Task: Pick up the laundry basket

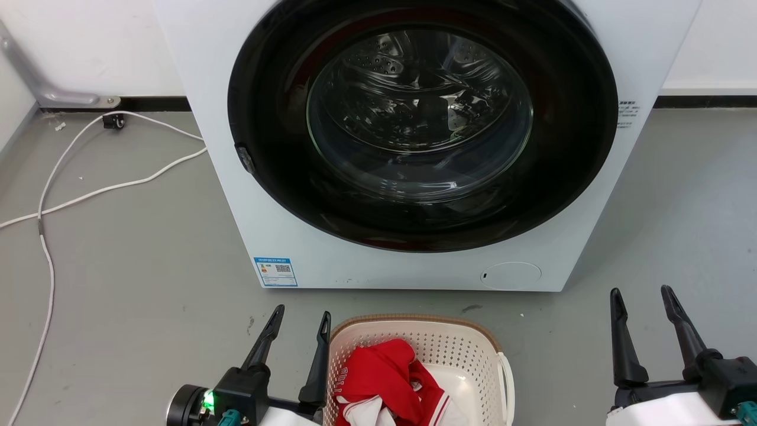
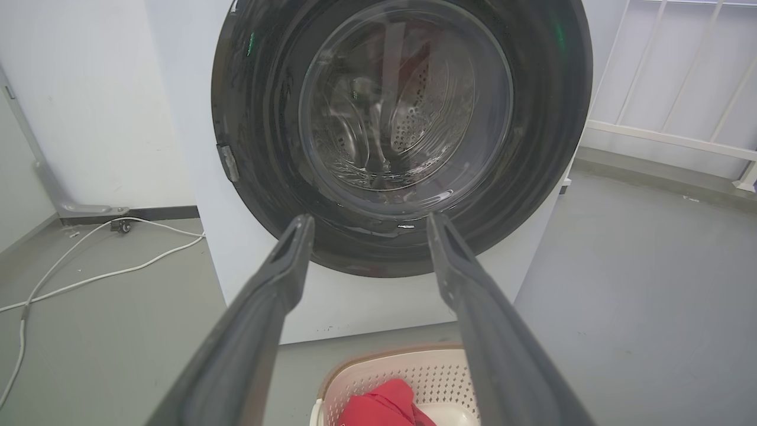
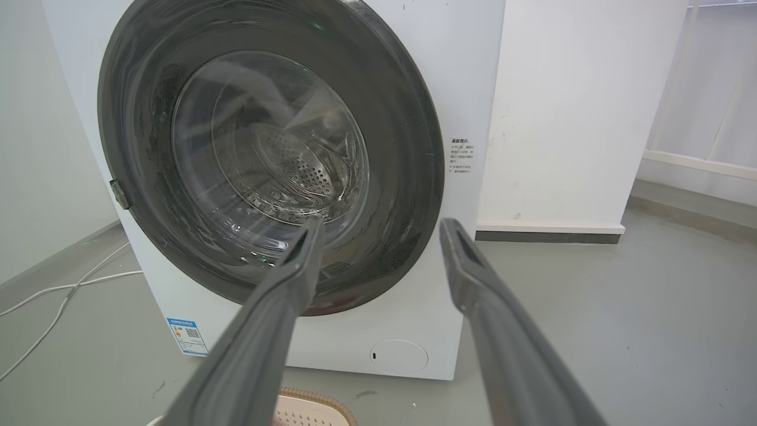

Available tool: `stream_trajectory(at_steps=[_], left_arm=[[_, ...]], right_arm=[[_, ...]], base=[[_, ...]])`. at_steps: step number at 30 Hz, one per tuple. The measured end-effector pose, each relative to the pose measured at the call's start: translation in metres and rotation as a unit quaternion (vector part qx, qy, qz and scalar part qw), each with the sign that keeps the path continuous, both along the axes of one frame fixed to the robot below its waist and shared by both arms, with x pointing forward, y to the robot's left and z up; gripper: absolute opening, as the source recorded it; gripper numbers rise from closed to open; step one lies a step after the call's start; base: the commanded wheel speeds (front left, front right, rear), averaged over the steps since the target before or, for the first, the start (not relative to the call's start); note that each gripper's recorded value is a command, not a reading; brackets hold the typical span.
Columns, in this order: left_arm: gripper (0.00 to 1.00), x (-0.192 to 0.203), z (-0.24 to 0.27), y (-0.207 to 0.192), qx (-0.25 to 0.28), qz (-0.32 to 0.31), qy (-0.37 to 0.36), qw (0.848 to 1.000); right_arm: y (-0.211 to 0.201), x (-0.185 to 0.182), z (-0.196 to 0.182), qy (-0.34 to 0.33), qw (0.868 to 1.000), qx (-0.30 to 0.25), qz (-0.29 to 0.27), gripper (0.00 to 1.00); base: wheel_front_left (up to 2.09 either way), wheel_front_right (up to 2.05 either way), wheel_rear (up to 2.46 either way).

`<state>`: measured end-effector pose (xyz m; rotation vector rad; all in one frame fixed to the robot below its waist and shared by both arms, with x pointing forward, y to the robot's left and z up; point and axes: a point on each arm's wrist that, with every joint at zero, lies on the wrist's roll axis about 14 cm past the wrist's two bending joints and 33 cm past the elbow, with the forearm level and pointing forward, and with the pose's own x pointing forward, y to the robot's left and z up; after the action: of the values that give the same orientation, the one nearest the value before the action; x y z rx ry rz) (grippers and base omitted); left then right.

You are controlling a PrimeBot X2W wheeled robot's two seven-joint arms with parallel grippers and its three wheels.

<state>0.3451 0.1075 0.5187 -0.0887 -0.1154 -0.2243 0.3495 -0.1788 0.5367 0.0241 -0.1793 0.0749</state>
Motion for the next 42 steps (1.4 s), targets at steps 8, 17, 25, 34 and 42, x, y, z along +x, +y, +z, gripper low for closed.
stream_trajectory(at_steps=[8, 17, 25, 34, 42], left_arm=[[1.0, 0.004, -0.013, -0.002, -0.001, -0.003, 0.022, 1.0], [1.0, 0.044, -0.049, 0.003, 0.005, -0.001, 0.072, 0.997], [1.0, 0.092, -0.12, 0.013, 0.015, -0.01, 0.16, 0.987], [1.0, 0.128, -0.245, 0.039, 0.056, -0.004, 0.322, 0.945], [1.0, 0.123, -0.312, 0.043, 0.082, -0.022, 0.424, 0.901]], right_arm=[[0.0, 0.003, -0.015, 0.024, 1.0, 0.0, 0.0, 1.0], [0.001, 0.038, -0.043, 0.064, 0.998, 0.004, 0.001, 1.0], [0.002, 0.076, -0.113, 0.166, 0.986, 0.004, 0.002, 1.0], [0.017, 0.119, -0.22, 0.306, 0.952, 0.017, 0.024, 1.0], [0.028, 0.123, -0.295, 0.41, 0.911, 0.021, 0.037, 1.0]], base=[[0.0, 0.0, 0.0], [0.0, 0.0, 0.0], [0.0, 0.0, 0.0], [0.0, 0.0, 0.0], [0.0, 0.0, 0.0]])
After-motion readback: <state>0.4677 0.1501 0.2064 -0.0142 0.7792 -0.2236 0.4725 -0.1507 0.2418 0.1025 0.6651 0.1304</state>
